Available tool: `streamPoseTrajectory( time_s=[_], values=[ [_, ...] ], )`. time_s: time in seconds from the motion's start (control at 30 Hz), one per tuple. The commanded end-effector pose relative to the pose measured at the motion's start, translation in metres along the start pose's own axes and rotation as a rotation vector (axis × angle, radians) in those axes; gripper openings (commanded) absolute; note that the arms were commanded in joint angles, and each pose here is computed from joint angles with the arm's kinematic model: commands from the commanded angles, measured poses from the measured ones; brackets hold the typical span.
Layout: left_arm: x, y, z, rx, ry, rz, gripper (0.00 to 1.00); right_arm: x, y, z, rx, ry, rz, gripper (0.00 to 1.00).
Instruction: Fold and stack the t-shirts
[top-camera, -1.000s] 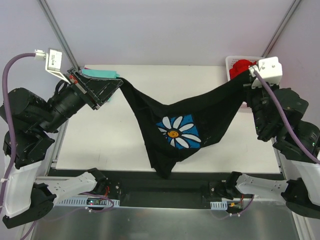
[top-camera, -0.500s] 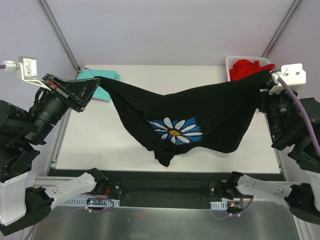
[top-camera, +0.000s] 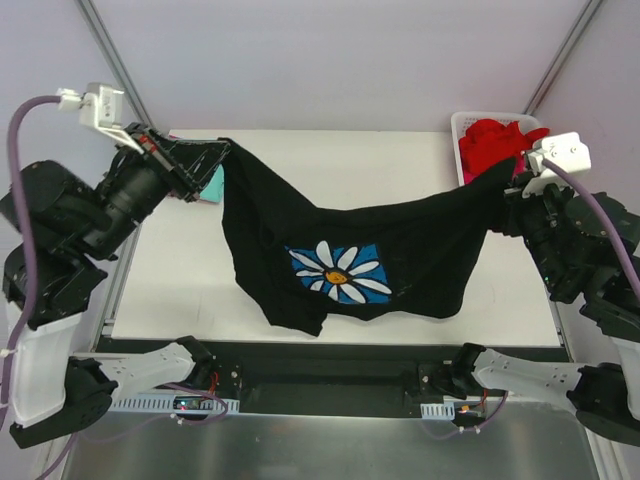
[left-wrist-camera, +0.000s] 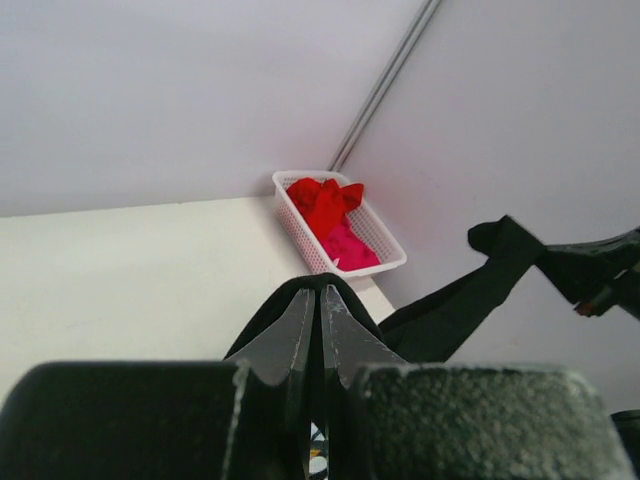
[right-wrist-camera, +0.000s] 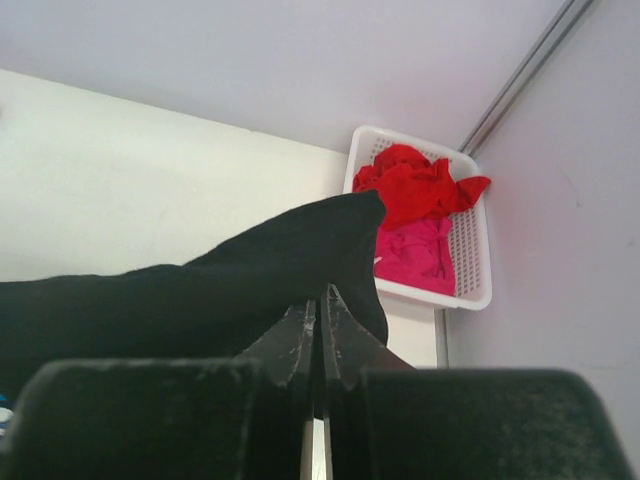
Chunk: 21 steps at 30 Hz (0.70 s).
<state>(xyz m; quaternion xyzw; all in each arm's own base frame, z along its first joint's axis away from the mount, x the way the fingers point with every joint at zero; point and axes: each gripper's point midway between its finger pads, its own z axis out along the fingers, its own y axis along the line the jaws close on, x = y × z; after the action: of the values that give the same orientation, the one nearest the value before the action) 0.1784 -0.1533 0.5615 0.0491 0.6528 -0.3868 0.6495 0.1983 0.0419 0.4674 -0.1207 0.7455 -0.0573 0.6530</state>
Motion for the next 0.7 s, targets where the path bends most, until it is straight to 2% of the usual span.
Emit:
streamPoseTrajectory(
  time_s=[0.0, 0.1, 0.2, 0.37, 0.4, 0.53, 0.67],
  values=[
    [-0.002, 0.001, 0.032, -0.007, -0.009, 0.038, 0.00, -0.040, -0.007, 0.000, 0.003, -0.091, 0.001, 0.01],
    [0.005, 0.000, 0.052, -0.008, 0.018, 0.024, 0.00, -0.053, -0.005, 0.005, 0.012, -0.121, -0.006, 0.01],
    [0.011, -0.005, 0.056, 0.021, 0.042, -0.011, 0.00, -0.046, 0.005, 0.004, -0.038, -0.095, 0.025, 0.01],
    [0.032, 0.005, 0.046, 0.004, 0.080, -0.011, 0.00, 0.025, 0.034, -0.007, -0.178, 0.068, 0.083, 0.00],
    [0.030, 0.008, 0.040, -0.004, 0.069, -0.003, 0.00, 0.033, 0.029, -0.017, -0.187, 0.060, 0.150, 0.01],
    [0.046, 0.023, 0.034, -0.048, 0.102, 0.025, 0.00, 0.081, 0.033, -0.029, -0.206, 0.158, 0.197, 0.01],
    [0.070, 0.027, 0.032, -0.050, 0.163, -0.026, 0.00, 0.109, 0.044, -0.041, -0.269, 0.241, 0.219, 0.01]
  ],
)
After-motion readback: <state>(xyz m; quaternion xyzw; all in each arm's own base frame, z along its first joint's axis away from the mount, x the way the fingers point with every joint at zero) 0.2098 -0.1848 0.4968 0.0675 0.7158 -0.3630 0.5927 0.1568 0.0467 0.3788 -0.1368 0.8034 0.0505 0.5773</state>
